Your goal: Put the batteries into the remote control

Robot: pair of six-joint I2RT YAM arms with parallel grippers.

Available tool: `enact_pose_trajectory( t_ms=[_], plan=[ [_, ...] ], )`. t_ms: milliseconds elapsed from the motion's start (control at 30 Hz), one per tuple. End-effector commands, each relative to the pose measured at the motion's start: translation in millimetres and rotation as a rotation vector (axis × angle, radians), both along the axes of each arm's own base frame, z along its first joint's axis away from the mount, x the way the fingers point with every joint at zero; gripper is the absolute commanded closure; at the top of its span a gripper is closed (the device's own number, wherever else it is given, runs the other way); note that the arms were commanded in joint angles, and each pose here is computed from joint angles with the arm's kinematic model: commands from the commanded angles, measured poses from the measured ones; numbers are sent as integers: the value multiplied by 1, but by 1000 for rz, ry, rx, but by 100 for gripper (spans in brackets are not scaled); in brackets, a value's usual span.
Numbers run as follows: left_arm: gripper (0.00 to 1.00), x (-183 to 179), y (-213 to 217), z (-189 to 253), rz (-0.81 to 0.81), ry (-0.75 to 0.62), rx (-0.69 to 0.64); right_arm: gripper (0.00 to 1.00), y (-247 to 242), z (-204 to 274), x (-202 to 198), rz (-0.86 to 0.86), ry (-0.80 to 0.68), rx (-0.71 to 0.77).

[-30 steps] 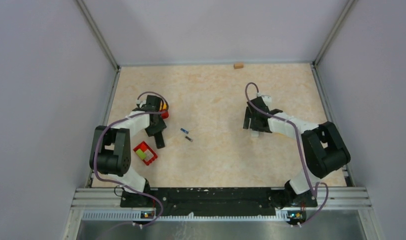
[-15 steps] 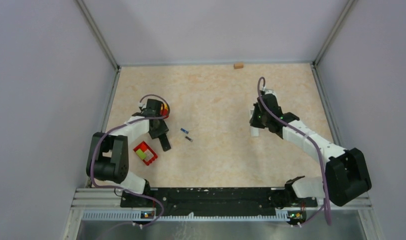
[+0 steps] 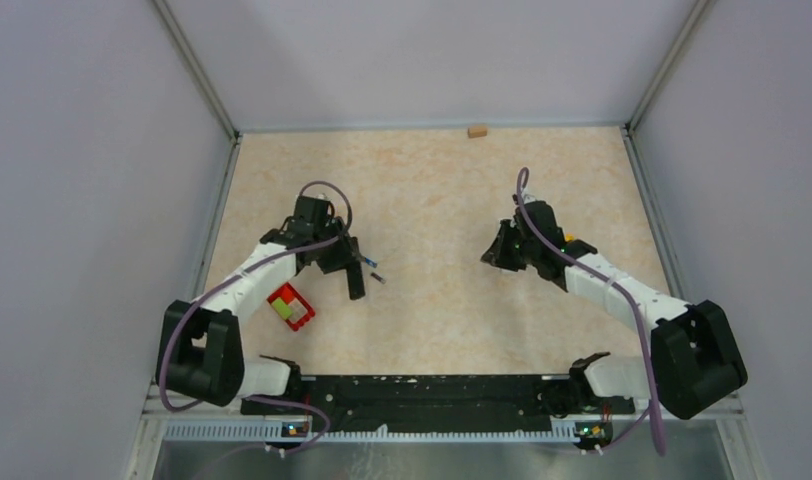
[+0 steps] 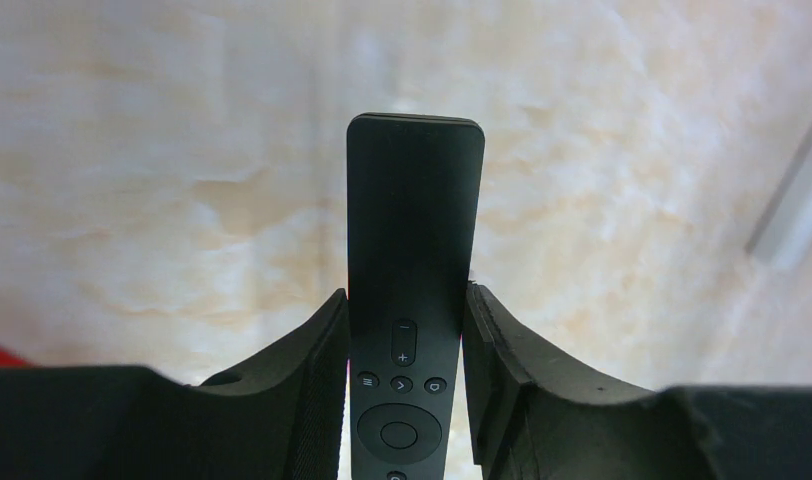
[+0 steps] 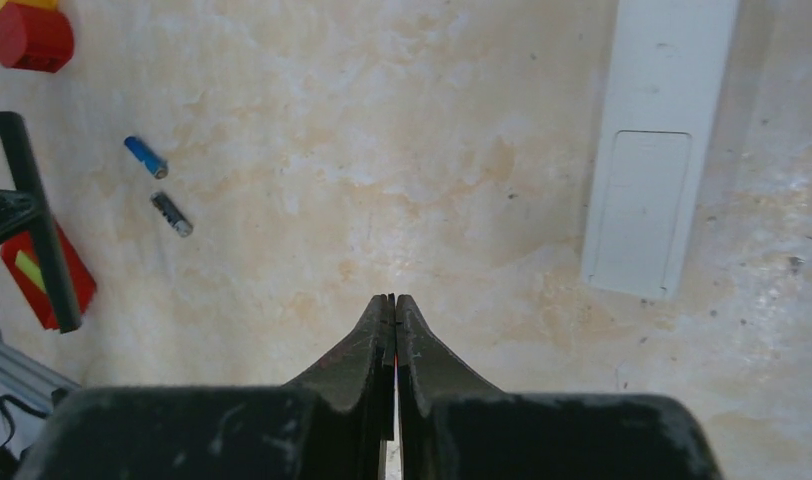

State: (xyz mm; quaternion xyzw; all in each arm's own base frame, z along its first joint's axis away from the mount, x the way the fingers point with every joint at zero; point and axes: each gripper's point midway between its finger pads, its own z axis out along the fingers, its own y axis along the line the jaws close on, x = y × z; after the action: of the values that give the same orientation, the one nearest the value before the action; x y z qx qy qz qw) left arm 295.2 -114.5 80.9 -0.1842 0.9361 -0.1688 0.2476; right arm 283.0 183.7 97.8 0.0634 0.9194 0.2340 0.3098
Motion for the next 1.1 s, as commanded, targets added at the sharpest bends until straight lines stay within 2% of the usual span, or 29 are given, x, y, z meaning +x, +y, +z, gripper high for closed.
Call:
enact_pose_trajectory(
  t_ms=[0, 100, 200, 267, 433, 533, 700, 733, 833, 933, 1067],
  plan=[
    [100, 2, -70, 35, -226, -97, -155, 100, 32, 22, -2, 80, -63, 138],
    [96, -7, -114, 31, -349, -98, -157, 100, 37, 14, -7, 84, -53, 147],
    [84, -11, -150, 21, -450, -124, -119, 100, 34, 4, -11, 56, -33, 150],
    [80, -14, -170, 14, -523, -146, -76, 100, 29, -3, -14, 33, -21, 139],
    [79, -24, -203, -7, -666, -162, 3, 100, 14, -17, -22, -25, 11, 93],
    [77, -26, -211, -19, -709, -163, 28, 100, 6, -21, -26, -54, 17, 74],
    [56, -29, -212, -32, -740, -197, 78, 100, 2, -24, -31, -62, 15, 69],
    [48, -29, -210, -36, -740, -202, 98, 100, 1, -25, -31, -62, 16, 71],
    [35, -29, -203, -44, -741, -209, 157, 100, 2, -25, -32, -59, 20, 74],
    [30, -32, -195, -50, -744, -204, 219, 100, 2, -25, -33, -60, 23, 77],
    [27, -45, -185, -59, -773, -174, 299, 100, 2, -24, -34, -65, 22, 84]
  ],
)
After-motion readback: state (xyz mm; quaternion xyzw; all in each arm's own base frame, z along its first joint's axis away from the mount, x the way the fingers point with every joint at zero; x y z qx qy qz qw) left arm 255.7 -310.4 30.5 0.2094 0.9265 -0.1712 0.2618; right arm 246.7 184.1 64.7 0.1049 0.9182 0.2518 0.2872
